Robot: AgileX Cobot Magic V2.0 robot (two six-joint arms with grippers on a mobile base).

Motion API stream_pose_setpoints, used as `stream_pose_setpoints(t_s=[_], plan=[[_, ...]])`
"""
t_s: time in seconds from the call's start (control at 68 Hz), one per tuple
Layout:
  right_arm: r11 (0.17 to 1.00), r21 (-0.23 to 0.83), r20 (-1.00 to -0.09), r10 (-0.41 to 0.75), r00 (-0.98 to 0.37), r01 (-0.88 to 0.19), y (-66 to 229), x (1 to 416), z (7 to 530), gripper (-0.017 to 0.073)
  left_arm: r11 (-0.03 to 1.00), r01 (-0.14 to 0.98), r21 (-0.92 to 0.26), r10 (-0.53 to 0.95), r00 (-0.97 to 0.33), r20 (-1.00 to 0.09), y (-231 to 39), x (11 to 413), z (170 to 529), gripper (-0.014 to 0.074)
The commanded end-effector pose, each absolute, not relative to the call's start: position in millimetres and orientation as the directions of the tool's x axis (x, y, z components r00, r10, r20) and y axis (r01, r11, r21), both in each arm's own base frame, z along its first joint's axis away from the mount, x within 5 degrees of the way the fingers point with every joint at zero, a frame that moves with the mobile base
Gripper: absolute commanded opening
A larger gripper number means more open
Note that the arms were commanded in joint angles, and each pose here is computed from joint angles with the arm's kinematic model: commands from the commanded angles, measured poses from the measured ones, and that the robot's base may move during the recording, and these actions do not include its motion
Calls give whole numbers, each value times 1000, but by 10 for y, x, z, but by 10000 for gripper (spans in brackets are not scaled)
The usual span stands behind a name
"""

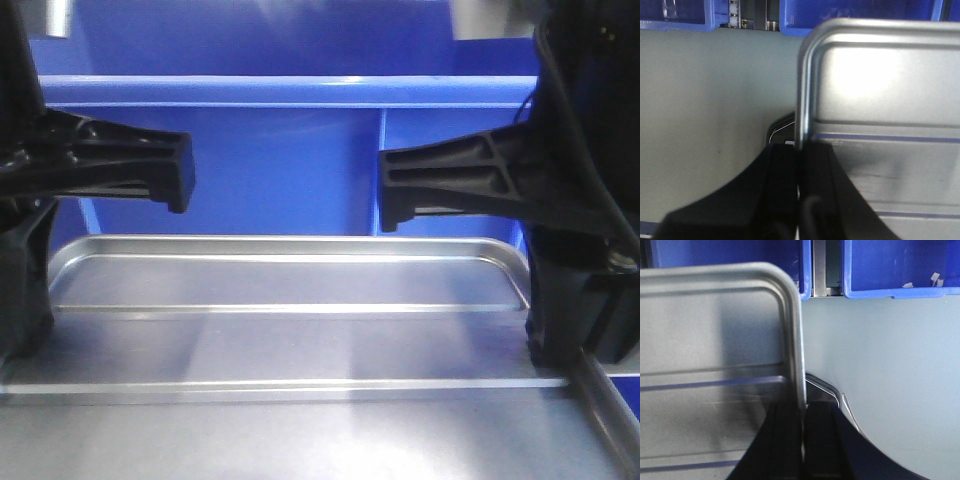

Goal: Grab silver tray and place in blue box
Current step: 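Hold the tray while the base drives up to the blue bin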

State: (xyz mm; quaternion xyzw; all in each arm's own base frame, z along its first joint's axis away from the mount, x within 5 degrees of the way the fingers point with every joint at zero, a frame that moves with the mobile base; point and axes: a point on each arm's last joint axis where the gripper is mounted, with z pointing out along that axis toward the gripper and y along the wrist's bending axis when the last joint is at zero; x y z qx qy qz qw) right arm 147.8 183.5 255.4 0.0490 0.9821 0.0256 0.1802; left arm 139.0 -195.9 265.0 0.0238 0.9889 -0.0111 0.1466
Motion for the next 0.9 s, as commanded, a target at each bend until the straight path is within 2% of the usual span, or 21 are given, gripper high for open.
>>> stream_pose_setpoints(t_s=[0.0, 0.706, 0.882], plan=[[988, 140, -420, 118, -900, 64, 1845, 1530, 2727, 60, 995, 65, -76, 37, -946, -323, -1979, 1365, 2806, -92], [989, 139, -432, 112, -895, 57, 1847, 1540, 2732, 60, 995, 69, -74, 40, -942, -333, -1979, 1374, 2809, -92], [985, 169, -442, 115, -890, 43, 1879, 1553, 2761, 60, 994, 75, -74, 46, -941, -335, -1982, 1375, 2817, -92]])
